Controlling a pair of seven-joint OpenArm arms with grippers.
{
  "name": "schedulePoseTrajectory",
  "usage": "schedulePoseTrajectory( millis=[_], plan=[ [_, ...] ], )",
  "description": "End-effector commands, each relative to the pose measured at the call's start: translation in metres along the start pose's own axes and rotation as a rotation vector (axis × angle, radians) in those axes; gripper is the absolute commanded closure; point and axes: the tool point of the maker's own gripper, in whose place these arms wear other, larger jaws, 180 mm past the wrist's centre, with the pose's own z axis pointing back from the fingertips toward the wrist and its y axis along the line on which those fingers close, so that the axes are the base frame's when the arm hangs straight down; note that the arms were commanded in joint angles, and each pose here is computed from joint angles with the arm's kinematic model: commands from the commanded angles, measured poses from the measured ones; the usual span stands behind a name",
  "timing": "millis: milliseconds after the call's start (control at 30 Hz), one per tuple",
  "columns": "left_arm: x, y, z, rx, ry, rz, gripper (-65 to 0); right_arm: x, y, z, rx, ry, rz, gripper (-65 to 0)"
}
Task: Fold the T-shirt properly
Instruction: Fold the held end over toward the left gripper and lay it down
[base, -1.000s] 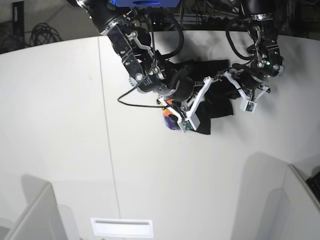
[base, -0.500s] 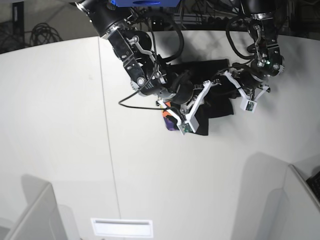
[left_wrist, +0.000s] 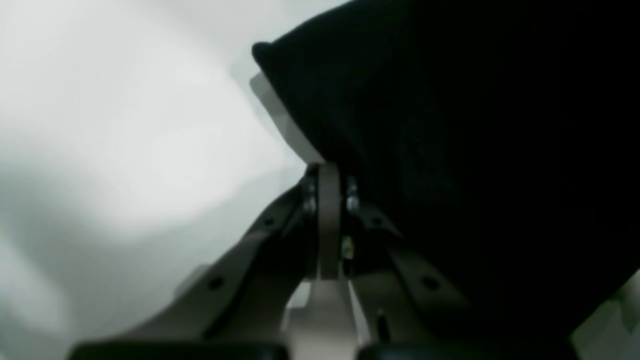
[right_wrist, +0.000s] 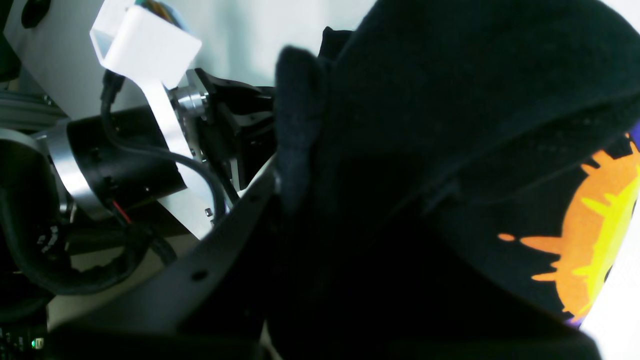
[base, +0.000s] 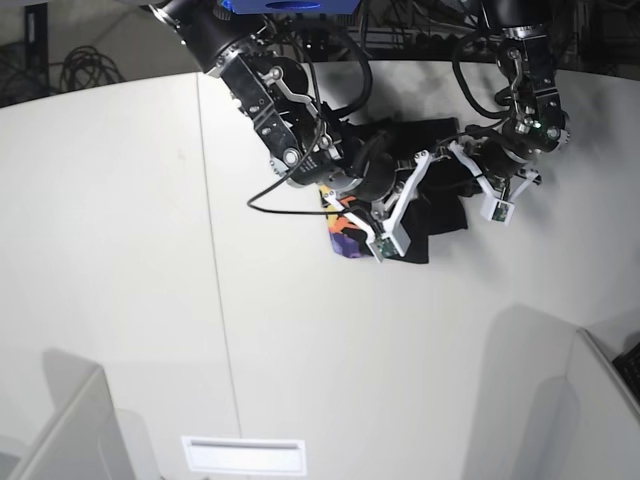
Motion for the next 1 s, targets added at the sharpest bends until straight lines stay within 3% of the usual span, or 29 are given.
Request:
schedulePoseTrajectory(
  millis=[0,733,967],
  plan=[
    [-0.002,0.004,0.002,0.014,0.020,-0.016,0.0,0.018,0.010,0.004,0.029,-0.055,0.010,0.0],
    [-0.004,0.005,0.003,0.017,0.024,-0.013,0.0,0.006,0.021,-0.003,0.048,-0.016,0.047,0.0],
    [-0.003,0.026,0.024,0.085,-0.003,0.001,0.0,0.007,0.015,-0.011,0.032,-0.016,0.053,0.0]
  ],
)
